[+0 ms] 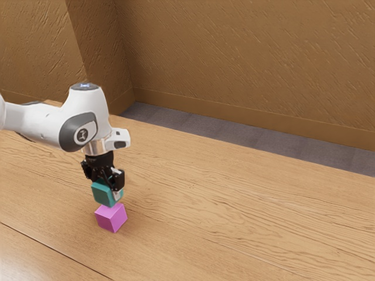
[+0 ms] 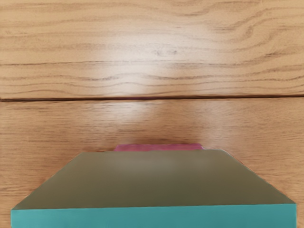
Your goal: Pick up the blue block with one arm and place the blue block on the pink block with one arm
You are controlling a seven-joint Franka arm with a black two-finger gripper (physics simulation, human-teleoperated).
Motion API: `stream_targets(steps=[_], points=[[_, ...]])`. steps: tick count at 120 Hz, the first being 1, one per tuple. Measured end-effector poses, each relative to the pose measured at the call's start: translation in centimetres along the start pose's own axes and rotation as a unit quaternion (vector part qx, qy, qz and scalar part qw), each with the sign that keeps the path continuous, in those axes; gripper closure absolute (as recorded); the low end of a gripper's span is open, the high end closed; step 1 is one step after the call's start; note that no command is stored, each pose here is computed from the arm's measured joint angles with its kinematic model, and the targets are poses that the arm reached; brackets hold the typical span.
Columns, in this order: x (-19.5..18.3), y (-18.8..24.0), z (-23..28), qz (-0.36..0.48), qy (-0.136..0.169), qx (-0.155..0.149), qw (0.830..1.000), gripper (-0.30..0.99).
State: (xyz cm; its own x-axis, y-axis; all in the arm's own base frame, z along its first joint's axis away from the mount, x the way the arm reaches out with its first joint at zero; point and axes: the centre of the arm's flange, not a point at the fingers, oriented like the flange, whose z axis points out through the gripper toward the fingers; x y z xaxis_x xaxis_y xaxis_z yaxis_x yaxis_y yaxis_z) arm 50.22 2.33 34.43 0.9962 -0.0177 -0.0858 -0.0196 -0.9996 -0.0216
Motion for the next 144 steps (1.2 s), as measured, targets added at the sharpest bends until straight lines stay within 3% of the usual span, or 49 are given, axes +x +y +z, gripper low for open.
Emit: stream_targets(steps=[32,96,121,144], points=[[-1.6,-0.4,1.3,-0.014,-0.017,0.001,1.000,0.32],[-1.7,0.8,0.8,-0.011,-0.008,0.002,1.000,0.32],[-1.4,0.2,1.2,-0.014,0.000,-0.001,1.000,0.14],[-1.7,0.2,-1.0,-0.011,0.020,0.006,1.000,0.06]])
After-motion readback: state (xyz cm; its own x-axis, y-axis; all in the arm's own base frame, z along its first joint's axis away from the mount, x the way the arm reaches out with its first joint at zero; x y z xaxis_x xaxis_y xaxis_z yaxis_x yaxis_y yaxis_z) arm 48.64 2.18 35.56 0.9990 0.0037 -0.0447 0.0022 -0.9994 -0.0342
